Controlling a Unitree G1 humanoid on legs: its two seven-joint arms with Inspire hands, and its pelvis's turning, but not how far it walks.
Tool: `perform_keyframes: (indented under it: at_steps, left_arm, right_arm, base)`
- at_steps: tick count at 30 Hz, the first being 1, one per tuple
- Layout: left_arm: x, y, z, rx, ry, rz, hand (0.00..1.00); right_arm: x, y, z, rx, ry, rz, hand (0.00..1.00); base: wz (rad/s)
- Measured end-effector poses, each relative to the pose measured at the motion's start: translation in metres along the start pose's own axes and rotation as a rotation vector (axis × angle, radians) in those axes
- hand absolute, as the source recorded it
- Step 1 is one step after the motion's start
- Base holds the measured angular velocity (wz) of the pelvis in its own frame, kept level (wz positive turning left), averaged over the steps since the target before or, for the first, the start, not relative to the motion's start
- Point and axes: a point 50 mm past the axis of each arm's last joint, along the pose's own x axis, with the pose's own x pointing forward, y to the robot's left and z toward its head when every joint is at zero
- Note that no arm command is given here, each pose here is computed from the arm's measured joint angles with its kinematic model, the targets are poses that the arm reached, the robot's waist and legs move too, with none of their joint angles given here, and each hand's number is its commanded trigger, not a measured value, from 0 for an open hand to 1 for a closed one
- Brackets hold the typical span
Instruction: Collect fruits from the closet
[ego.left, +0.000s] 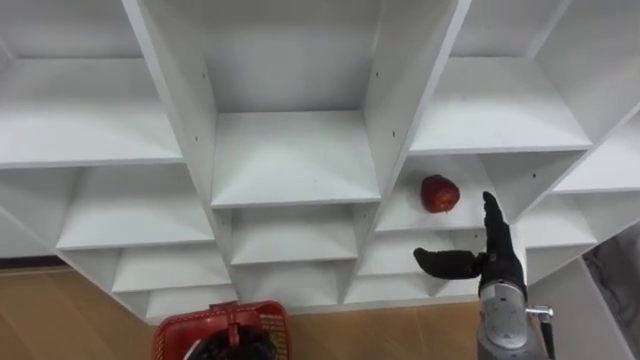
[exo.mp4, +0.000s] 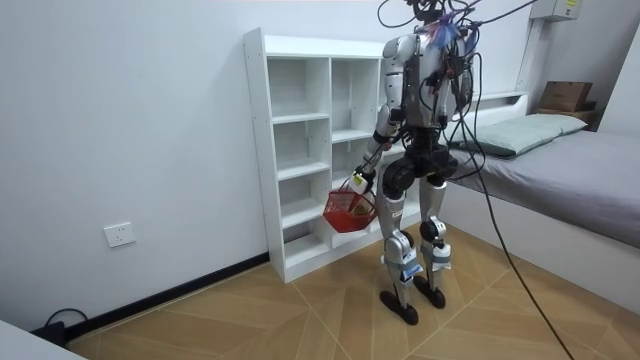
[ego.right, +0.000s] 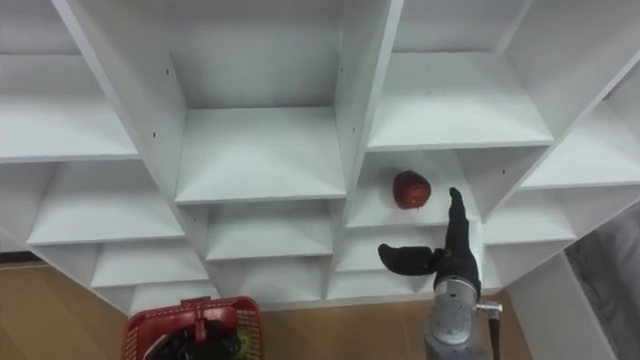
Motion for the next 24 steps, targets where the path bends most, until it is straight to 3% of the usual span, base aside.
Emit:
perform_keyframes:
  at_steps: [10, 15, 24]
  left_arm:
    - [0.0, 0.017, 0.005, 0.044, -0.005, -0.003, 1.0]
    - [-0.001, 0.02, 0.005, 0.052, -0.008, -0.023, 1.0]
    - [-0.002, 0.025, -0.002, 0.083, 0.021, -0.005, 1.0]
  right_arm:
    - [0.039, -0.03, 0.038, -0.015, -0.063, -0.101, 0.0]
    - [0.048, -0.043, 0.048, 0.06, -0.055, -0.162, 0.0]
    - [0.052, -0.042, 0.054, 0.074, -0.057, -0.165, 0.0]
  base:
    - [0.12]
    - [0.06]
    - [0.07]
